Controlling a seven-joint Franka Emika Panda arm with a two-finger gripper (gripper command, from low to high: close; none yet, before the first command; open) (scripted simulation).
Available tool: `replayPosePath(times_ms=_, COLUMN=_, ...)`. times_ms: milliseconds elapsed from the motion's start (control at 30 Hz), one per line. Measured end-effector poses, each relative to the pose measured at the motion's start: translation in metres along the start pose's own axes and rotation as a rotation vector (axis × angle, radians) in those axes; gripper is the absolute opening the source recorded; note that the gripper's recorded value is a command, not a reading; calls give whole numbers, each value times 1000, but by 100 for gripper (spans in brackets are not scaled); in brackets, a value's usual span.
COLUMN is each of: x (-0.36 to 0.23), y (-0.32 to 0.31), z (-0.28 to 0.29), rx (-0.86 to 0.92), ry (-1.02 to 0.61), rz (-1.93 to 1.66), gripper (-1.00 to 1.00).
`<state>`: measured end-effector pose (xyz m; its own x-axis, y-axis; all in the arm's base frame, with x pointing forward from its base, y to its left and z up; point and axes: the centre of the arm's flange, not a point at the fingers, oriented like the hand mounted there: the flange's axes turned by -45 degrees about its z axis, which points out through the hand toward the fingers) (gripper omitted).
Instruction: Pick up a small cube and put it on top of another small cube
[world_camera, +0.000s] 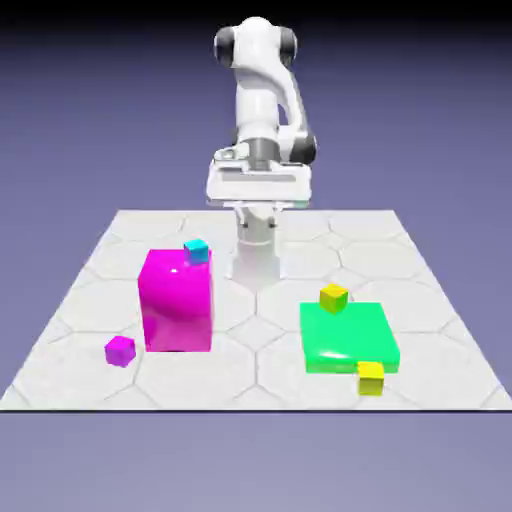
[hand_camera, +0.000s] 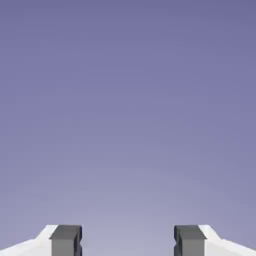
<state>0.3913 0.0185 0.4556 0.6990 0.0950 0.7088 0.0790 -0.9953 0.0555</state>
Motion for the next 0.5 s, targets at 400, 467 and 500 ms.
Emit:
replayPosePath(times_ms=400, x=-35, y=160, z=117, rx=-110, ry=-459, rz=740, gripper=0)
replayPosePath(times_ms=467, x=-51, y=191, z=131, rx=-143, ry=-523, rz=868, gripper=0)
replayPosePath(times_ms=500, x=-60, y=206, z=137, rx=-161, ry=-553, rz=930, gripper=0)
